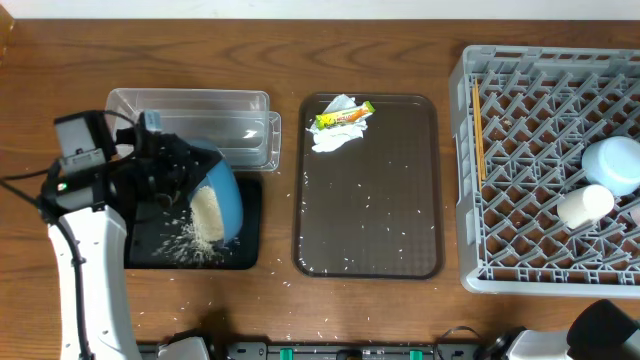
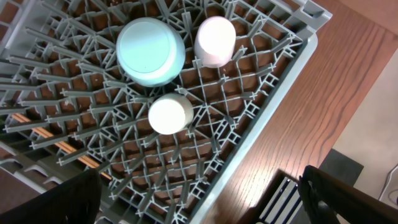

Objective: Sort waste into correct bins and load items into the dishwasher rack
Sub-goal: 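Tilt the blue bowl to pour the rice onto the black tray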

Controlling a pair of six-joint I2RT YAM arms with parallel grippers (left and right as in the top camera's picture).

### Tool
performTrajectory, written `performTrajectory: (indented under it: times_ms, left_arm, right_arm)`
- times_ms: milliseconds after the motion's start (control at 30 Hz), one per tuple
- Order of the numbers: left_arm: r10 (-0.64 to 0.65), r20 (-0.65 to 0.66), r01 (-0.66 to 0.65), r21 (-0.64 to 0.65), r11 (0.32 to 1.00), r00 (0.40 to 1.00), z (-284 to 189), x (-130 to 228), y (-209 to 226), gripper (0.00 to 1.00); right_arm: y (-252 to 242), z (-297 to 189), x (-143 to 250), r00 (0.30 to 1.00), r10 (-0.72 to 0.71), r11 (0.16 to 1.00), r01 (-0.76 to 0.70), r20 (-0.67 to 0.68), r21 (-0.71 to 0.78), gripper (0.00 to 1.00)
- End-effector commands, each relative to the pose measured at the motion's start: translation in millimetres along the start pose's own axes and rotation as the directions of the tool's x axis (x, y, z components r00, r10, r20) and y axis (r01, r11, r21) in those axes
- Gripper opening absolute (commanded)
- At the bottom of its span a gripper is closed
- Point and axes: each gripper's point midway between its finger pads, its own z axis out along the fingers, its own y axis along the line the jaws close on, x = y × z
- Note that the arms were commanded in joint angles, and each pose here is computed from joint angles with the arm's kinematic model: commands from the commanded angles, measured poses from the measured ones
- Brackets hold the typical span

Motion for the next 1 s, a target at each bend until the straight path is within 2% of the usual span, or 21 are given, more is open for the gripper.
performTrajectory:
  times_ms: [0,300,733,900,967]
  left_arm:
    - [0.025,-0.018,-0.023,0.097,0.995,1.000,-7.3,1.8,-6.6,0.06]
    - [0.008,-0.021,-0.004,0.219,0.976,1.000,-21.8,-0.7,-11.3,0.06]
    - [-0.061,0.066,0.041,0.262,0.964,0.996,-48.3,-21.8,-0.5,0.06]
    - [-0.045,0.025,0.033,0.376,0.926,0.999,-56.4,-15.2,-19.3,0.06]
    - [-0.043,0.023,0.031,0.383,0.923,0.999,-56.9,-14.8,-20.5,0.06]
  right_arm:
    - [-2.5,0.7,-0.4,1.000,0.021,1.000,-0.021,-0.002,0.004,0.99]
    - [-2.5,0.7,-0.4,1.000,0.021,1.000,-0.021,-0.002,0.004,0.99]
    - [-2.5,0.7,-0.4,1.000,0.021,1.000,-0.021,-0.002,0.004,0.99]
    - [-2.5,0.7,-0.4,1.000,0.021,1.000,-0.021,-0.002,0.004,0.99]
    - [-2.5,0.7,-0.4,1.000,0.021,1.000,-0.021,-0.002,0.004,0.99]
